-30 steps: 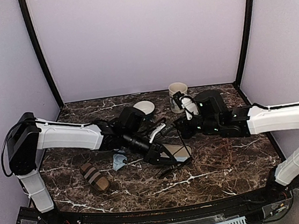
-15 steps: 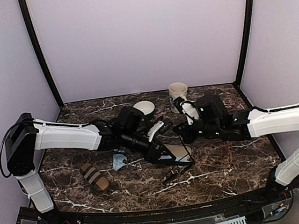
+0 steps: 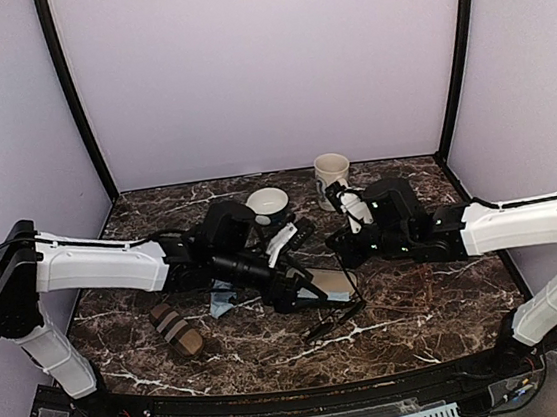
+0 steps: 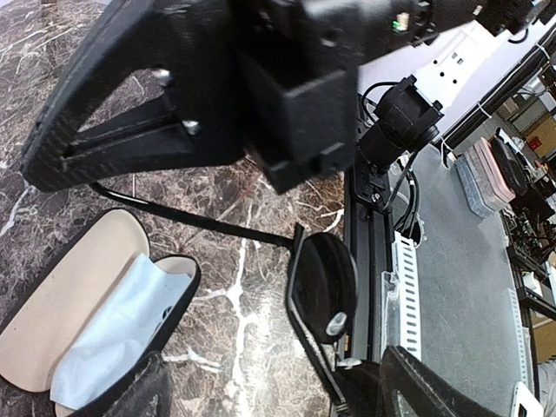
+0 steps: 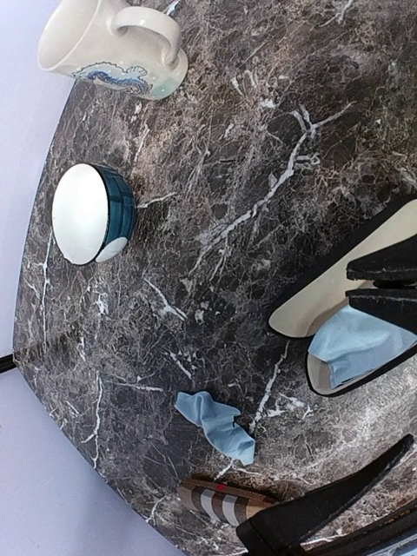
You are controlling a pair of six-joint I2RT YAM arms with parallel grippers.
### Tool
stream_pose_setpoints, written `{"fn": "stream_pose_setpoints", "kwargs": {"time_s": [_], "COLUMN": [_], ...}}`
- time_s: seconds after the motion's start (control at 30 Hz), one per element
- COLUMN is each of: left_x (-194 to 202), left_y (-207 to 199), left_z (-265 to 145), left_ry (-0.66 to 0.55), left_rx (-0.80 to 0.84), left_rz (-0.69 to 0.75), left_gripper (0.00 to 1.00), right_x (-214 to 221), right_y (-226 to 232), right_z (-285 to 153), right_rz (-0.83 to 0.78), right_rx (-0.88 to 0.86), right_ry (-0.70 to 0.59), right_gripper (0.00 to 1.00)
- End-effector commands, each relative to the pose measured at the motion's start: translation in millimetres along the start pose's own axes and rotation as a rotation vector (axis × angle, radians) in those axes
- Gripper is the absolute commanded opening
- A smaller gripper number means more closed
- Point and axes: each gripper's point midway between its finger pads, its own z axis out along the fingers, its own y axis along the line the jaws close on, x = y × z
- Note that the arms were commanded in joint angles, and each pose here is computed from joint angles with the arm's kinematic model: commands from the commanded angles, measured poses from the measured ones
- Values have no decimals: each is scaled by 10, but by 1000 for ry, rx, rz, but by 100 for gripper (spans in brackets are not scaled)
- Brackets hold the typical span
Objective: Organize the sunglasses
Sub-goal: Fold the left temple of the sunglasses on the sunglasses.
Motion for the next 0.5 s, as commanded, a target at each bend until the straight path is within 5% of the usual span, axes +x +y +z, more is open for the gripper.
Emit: {"fn": "stream_pose_setpoints", "kwargs": {"time_s": [0.0, 0.23, 0.47], "left_x": [-39, 181, 193], "left_y": [-77, -185, -206], "left_z": [-139, -289, -345], "left_ry": [-26, -54, -121], "left_rx": [-33, -16, 10], "left_rz": [43, 20, -205], "left_gripper": [85, 86, 86], "right_x": [-198, -195, -233], "right_y": [20, -21, -111], "right_z": [-21, 28, 4], "right_rz": [26, 30, 42], "right_rx": [19, 51, 102], "right_ry": [-50, -26, -57], "right_gripper": [0, 0, 0]}}
